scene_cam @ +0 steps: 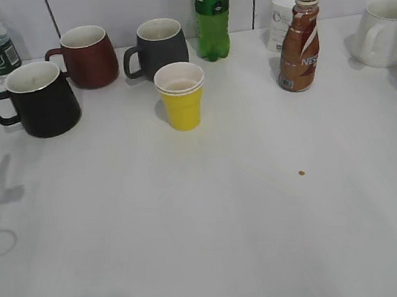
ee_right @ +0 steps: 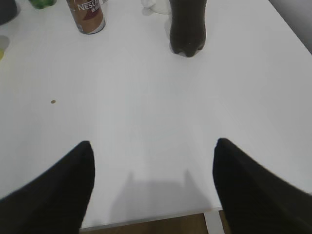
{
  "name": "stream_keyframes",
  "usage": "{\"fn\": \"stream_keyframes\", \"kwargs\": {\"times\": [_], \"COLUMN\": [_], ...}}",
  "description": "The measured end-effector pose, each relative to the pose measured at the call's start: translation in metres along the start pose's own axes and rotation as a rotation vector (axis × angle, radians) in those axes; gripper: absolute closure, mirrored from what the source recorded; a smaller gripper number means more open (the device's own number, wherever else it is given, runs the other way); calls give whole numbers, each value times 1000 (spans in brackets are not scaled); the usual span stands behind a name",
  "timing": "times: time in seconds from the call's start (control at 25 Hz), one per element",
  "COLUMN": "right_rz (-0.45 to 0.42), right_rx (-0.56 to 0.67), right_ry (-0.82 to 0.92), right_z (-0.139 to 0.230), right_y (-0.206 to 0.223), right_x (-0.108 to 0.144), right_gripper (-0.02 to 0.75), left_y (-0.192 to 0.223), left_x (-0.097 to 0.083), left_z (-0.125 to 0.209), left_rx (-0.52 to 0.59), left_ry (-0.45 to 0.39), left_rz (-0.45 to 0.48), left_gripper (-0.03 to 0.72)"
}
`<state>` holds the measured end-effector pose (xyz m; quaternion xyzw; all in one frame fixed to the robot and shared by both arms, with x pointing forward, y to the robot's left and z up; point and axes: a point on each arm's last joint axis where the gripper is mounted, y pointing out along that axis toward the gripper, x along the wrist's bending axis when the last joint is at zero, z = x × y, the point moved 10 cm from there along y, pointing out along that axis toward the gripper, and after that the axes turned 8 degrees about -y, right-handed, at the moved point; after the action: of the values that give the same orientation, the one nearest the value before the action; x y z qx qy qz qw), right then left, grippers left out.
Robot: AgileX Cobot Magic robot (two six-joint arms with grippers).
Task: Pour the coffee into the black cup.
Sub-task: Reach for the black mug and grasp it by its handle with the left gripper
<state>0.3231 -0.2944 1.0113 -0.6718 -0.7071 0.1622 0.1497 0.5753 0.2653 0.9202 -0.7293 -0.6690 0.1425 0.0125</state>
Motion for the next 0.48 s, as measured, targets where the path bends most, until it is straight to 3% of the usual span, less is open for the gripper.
{"fn": "stream_keyframes", "kwargs": {"times": [0.24, 0.48], "right_rz": [0, 0], "right_rx": [0, 0], "right_ry": [0, 0], "right_z": [0, 0], "right_y": [0, 0], "right_x": [0, 0], "right_gripper": [149, 149], "left_y": [18, 36], "left_x": [10, 10], "left_z": [22, 21], "left_rx": [23, 7], "left_ry": [-17, -20], "left_rz": [-34, -32], "left_gripper": [291, 291]}}
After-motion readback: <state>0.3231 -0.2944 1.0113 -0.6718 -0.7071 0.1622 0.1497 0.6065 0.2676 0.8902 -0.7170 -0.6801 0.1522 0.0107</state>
